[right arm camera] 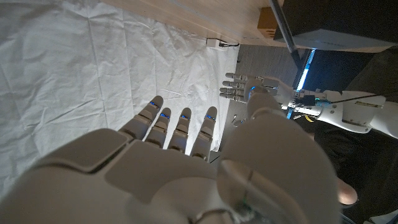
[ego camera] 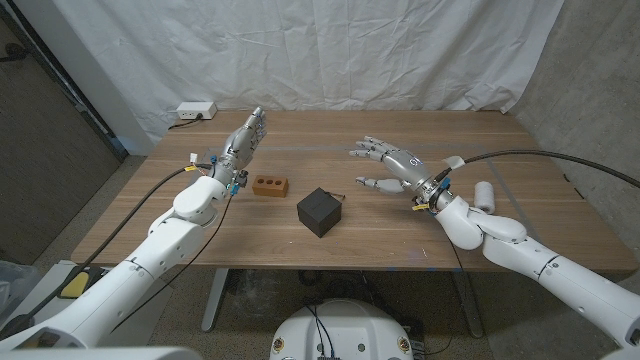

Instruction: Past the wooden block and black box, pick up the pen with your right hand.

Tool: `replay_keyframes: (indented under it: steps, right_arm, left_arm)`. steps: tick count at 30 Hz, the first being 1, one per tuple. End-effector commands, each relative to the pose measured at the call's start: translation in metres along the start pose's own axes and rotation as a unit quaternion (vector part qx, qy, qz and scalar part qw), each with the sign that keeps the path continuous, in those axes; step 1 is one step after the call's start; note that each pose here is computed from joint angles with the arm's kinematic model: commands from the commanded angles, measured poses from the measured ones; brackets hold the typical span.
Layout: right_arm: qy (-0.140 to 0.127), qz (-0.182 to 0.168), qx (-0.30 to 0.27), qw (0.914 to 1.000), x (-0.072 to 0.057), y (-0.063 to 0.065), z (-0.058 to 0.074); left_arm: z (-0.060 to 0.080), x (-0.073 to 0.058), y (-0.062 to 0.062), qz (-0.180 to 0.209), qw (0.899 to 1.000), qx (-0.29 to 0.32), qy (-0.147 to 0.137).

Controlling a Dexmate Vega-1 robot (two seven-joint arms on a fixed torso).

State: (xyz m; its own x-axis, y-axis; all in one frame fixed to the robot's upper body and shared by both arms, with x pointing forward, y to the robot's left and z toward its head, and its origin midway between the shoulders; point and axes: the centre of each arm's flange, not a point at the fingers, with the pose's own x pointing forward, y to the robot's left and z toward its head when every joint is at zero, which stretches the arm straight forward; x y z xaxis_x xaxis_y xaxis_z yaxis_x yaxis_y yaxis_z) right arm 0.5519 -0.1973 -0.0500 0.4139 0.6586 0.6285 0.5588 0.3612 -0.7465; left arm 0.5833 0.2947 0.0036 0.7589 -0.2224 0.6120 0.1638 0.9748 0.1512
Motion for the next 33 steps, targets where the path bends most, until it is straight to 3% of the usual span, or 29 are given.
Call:
replay_keyframes:
  steps: [1,16,33]
  right_arm:
    - [-0.005,0.013,-0.026,0.9996,-0.002,0.013,-0.002]
    - [-0.014,0.031,-0.033,0.9989,-0.002,0.034,-0.002]
    - [-0.018,0.048,-0.041,0.9978,0.000,0.040,-0.001]
  left_arm:
    - [0.001,-0.001,-0.002,0.002,1.000,-0.002,-0.003]
    - [0.003,-0.001,-0.003,0.008,1.000,0.001,-0.005]
    - [-0.004,0.004,-0.001,0.007,1.000,-0.010,-0.007]
